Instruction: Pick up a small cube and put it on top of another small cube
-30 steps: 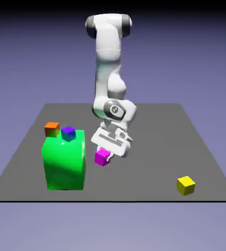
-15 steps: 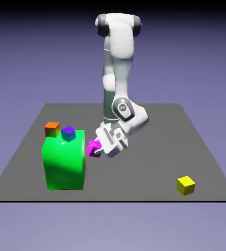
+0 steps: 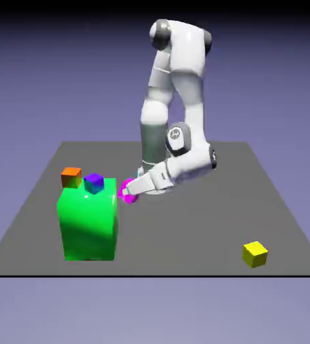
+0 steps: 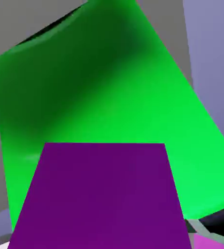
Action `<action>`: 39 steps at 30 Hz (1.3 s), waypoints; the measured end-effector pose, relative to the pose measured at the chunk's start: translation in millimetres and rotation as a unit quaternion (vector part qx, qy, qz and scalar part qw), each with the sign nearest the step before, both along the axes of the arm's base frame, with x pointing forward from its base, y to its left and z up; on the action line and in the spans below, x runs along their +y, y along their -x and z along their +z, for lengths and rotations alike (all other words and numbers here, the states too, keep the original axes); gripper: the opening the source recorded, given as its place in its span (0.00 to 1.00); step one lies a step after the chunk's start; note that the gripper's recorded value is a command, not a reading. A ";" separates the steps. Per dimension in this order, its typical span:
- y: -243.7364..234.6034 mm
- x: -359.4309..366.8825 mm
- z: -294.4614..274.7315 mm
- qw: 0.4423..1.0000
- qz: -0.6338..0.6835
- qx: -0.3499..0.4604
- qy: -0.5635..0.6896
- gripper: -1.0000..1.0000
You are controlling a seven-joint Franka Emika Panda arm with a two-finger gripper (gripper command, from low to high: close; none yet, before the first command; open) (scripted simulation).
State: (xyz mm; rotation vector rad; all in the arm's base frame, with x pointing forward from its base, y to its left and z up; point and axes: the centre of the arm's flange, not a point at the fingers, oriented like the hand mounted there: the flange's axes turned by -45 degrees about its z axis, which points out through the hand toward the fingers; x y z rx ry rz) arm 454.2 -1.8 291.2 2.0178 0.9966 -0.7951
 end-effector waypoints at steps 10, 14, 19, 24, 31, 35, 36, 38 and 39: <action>-50.8 -63.2 57.8 0.990 -0.093 -0.057 -0.089 0.00; -62.5 -95.5 85.8 0.982 -0.122 -0.080 -0.122 0.00; -38.3 -126.1 92.6 0.978 -0.109 -0.024 -0.175 0.00; -4.7 -147.2 104.6 0.973 -0.064 0.038 -0.217 0.00; 41.6 -185.4 145.2 0.969 0.001 0.077 -0.236 0.00; 48.6 -207.2 124.0 0.970 0.000 0.066 -0.232 0.00; 52.6 -213.2 109.0 0.970 0.000 0.066 -0.232 0.00; 57.4 -219.0 93.4 0.970 0.000 0.066 -0.233 1.00; 57.3 -219.0 93.5 0.970 0.001 0.066 -0.233 1.00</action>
